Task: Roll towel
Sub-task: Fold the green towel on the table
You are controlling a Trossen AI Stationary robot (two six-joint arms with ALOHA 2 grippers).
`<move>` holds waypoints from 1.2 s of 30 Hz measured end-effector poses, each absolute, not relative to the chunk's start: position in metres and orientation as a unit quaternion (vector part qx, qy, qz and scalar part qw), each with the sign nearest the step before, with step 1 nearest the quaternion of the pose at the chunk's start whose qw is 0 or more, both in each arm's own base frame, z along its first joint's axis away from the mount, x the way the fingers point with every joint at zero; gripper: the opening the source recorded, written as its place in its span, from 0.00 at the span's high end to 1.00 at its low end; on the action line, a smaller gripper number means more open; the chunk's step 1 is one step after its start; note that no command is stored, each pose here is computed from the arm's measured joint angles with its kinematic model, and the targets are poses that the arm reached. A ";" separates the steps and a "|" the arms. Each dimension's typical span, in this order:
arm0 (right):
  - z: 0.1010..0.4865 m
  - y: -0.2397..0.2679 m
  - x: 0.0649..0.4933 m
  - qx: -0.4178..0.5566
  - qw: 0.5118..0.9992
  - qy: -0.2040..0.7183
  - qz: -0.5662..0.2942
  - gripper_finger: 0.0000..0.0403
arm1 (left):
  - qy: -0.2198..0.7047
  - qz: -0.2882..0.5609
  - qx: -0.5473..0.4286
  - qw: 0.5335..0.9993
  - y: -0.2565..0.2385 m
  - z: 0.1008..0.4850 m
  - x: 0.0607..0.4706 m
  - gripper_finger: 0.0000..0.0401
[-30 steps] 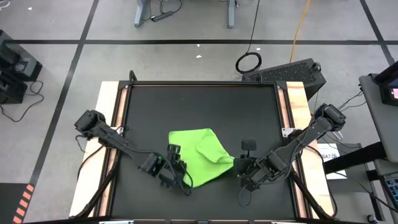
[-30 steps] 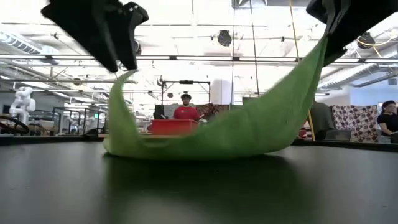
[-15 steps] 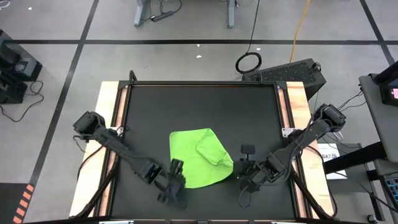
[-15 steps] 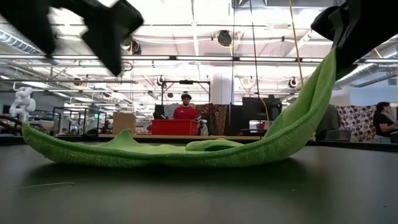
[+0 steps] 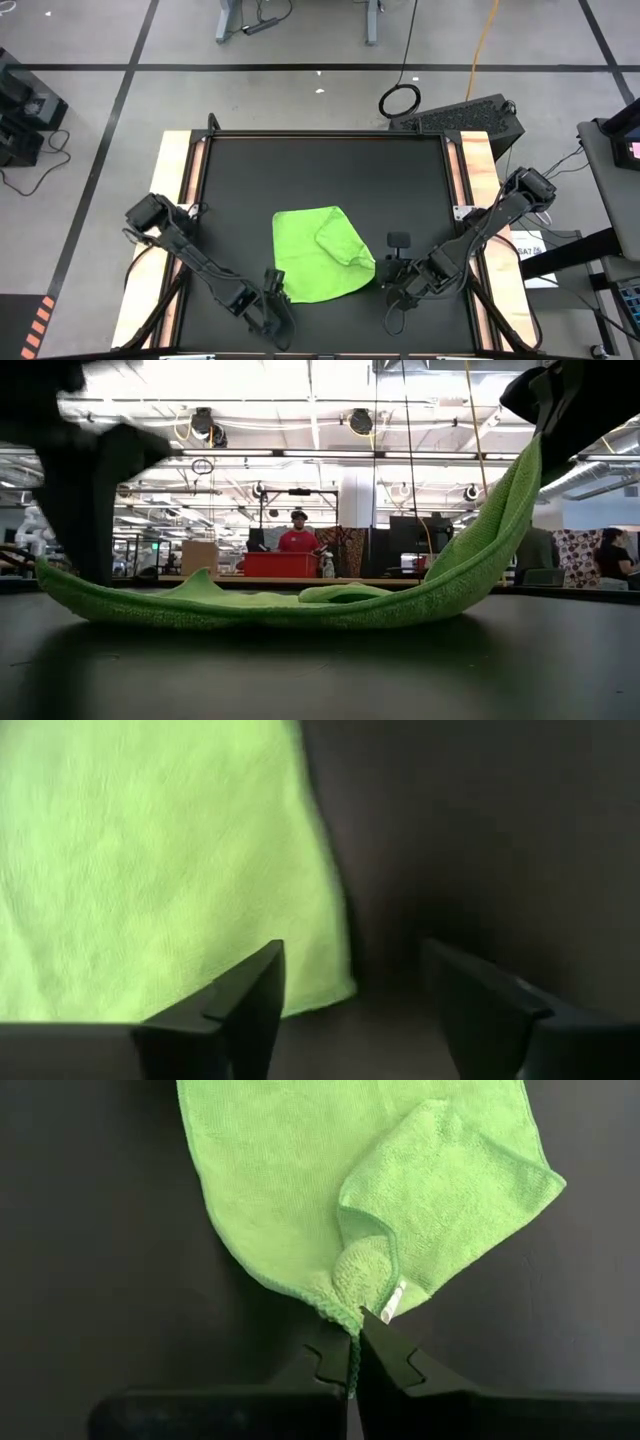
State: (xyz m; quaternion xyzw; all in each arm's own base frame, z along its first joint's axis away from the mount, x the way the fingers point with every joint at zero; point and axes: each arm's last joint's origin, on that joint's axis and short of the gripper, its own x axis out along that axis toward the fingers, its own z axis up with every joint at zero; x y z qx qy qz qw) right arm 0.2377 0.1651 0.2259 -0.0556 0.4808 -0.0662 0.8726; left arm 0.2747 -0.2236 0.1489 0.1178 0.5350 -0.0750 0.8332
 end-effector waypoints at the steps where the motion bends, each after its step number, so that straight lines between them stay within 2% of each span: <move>1: 0.226 0.165 0.238 -0.055 0.873 0.481 -0.066 1.00 | 0.543 -0.066 0.121 0.828 -0.222 0.144 0.276 0.45; 9: 0.226 0.166 0.238 -0.052 0.874 0.479 -0.066 1.00 | 0.547 -0.061 0.133 0.824 -0.220 0.137 0.280 0.62; 13: 0.226 0.165 0.238 -0.053 0.874 0.479 -0.065 1.00 | 0.551 -0.061 0.139 0.821 -0.219 0.138 0.279 0.74; 18: 0.226 0.165 0.238 -0.060 0.873 0.480 -0.062 1.00 | 0.550 -0.037 0.167 0.818 -0.215 0.141 0.276 0.95; 20: 0.226 0.165 0.238 -0.062 0.873 0.479 -0.061 1.00 | 0.544 -0.024 0.178 0.820 -0.210 0.148 0.275 0.98; 23: 0.227 0.165 0.238 -0.071 0.871 0.482 -0.060 1.00 | 0.531 0.006 0.200 0.823 -0.204 0.172 0.270 0.98; 28: 0.245 0.166 0.240 -0.084 0.874 0.474 -0.064 1.00 | 0.481 0.052 0.220 0.847 -0.193 0.238 0.256 0.99; 36: 0.316 0.168 0.238 -0.084 0.917 0.377 -0.097 1.00 | 0.317 0.110 0.207 0.919 -0.176 0.347 0.219 0.99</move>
